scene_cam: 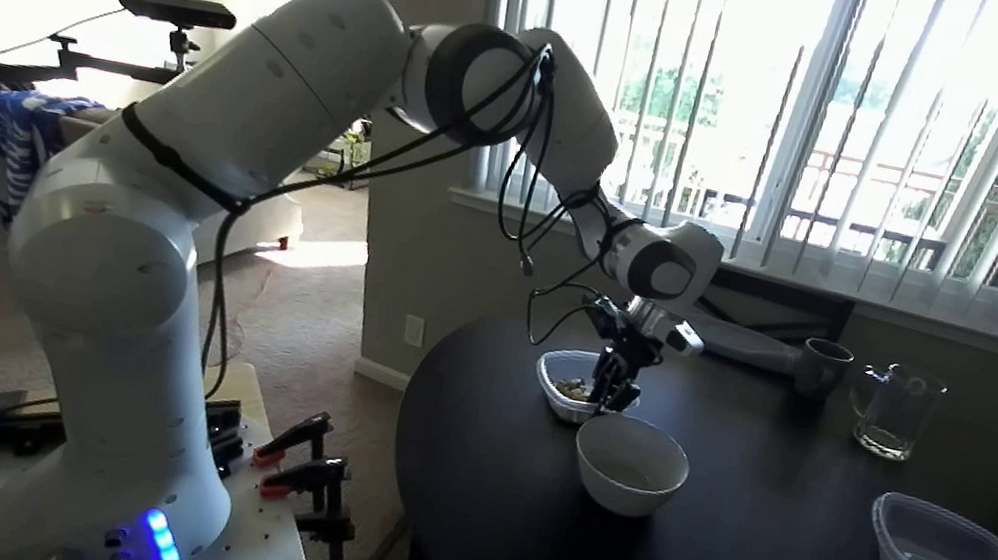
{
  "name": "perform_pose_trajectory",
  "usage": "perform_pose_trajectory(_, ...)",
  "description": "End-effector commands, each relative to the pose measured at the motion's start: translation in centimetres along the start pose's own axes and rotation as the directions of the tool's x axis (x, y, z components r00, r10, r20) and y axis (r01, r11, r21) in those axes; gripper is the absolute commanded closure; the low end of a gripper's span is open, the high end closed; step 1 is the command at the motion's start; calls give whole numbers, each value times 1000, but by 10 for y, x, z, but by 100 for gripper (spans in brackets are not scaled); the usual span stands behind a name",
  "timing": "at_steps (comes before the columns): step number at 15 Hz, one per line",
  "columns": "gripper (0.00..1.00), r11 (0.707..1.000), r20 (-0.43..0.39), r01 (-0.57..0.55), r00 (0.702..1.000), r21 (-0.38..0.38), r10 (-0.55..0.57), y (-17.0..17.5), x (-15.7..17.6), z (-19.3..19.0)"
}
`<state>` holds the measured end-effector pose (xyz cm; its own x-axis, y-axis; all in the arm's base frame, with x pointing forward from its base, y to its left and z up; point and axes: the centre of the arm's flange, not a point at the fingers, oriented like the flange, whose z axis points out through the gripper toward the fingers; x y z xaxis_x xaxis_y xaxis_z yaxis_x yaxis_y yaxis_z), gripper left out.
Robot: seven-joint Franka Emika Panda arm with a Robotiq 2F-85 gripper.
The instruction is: Pour the objects from the left bowl into the right bowl
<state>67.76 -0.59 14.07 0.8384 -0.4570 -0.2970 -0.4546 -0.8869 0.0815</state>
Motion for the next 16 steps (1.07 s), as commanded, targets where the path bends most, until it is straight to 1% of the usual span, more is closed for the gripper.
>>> perform_pose_trajectory(1,85,1000,1,-15,1000,-12,15,-4,-5,-3)
perform_pose_trajectory(3,98,1000,0,-16,1000,-12,16,-4,-5,-4)
perform_pose_trajectory(5,99,1000,-2,-16,1000,-9,16,-4,-6,-5)
perform_pose_trajectory(6,96,1000,-5,-16,1000,-7,16,-4,-6,-7)
perform_pose_trajectory(8,100,1000,-13,-17,1000,4,17,-3,-7,-13)
perform_pose_trajectory(11,99,1000,-28,-13,1000,27,14,1,-17,-26)
perform_pose_trajectory(16,99,999,-30,-3,1000,53,5,4,-31,-48)
